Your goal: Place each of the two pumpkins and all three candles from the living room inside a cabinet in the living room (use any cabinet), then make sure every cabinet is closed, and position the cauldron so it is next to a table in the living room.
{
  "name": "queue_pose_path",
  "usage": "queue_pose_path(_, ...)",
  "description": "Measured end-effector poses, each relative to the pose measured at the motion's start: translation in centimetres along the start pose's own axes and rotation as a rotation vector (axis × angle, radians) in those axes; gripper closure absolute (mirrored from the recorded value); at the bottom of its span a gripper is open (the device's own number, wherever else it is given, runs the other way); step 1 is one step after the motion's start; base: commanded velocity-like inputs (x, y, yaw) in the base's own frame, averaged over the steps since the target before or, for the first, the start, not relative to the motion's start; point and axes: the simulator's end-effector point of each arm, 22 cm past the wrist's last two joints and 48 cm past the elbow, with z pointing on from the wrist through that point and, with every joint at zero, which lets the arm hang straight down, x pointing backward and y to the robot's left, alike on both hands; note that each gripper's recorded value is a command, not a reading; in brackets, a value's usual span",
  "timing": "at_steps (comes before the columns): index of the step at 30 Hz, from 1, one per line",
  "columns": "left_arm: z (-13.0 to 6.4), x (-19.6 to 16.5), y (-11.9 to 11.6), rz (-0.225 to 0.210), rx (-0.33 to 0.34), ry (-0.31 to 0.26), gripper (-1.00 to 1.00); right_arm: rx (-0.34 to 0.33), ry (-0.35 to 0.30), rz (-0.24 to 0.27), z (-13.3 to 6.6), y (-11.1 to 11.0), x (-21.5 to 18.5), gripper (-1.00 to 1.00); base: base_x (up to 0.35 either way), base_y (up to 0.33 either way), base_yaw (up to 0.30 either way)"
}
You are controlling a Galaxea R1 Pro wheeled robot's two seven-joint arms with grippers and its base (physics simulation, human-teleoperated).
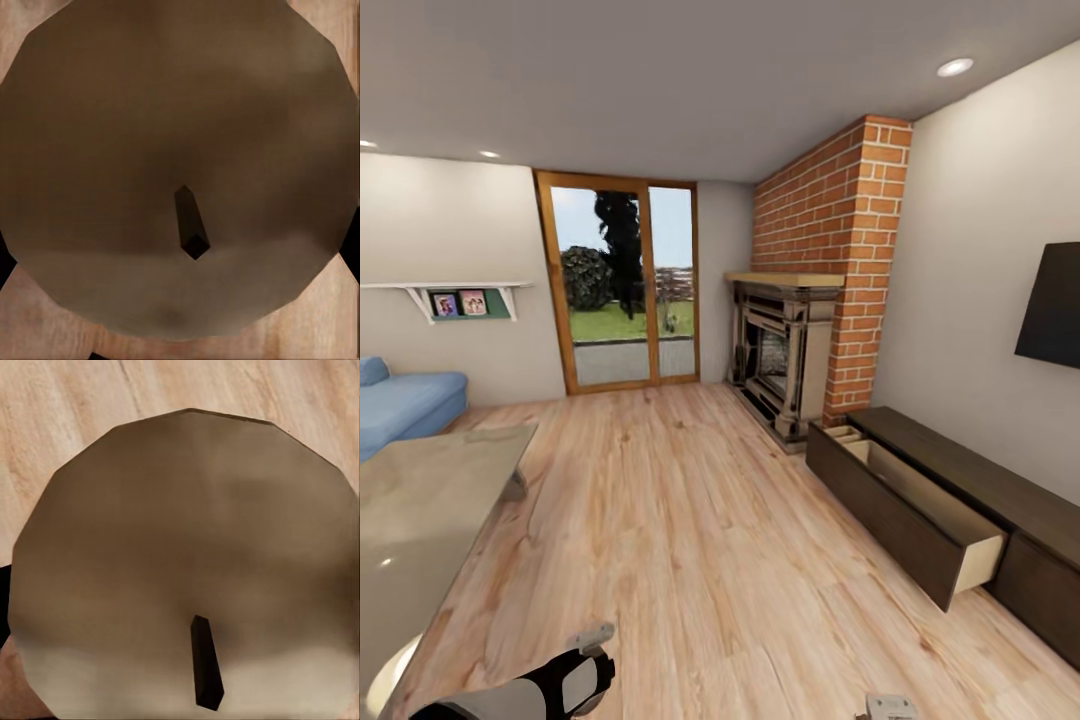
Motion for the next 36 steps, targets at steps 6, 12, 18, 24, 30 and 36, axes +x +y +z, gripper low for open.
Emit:
queue_pose_path(6,0.00,-0.01,-0.01,0.000,0.000,0.000,1.00,0.000,0.000,-0.001,0.00,-0.02,0.01,1.00,0.335,0.000,-0.196)
queue_pose_path(12,-0.04,-0.03,-0.01,0.000,0.000,-0.001,1.00,0.000,-0.001,-0.001,-0.04,-0.02,-0.06,1.00,0.335,0.000,-0.287)
queue_pose_path(18,-0.09,-0.11,-0.03,-0.001,0.001,-0.003,1.00,0.000,-0.003,-0.001,-0.07,-0.01,-0.10,1.00,0.335,0.000,-0.173)
queue_pose_path(24,-0.09,-0.12,-0.02,-0.001,0.001,-0.003,1.00,-0.001,-0.003,-0.001,-0.07,0.02,-0.12,1.00,0.335,0.000,-0.017)
queue_pose_path(30,-0.09,-0.12,-0.03,-0.001,0.001,-0.003,1.00,-0.001,-0.003,0.000,-0.07,0.03,-0.14,1.00,0.335,0.000,-0.001)
queue_pose_path(36,-0.09,-0.13,-0.03,-0.001,0.001,-0.003,1.00,-0.001,-0.003,0.001,-0.07,0.03,-0.13,1.00,0.335,0.000,0.000)
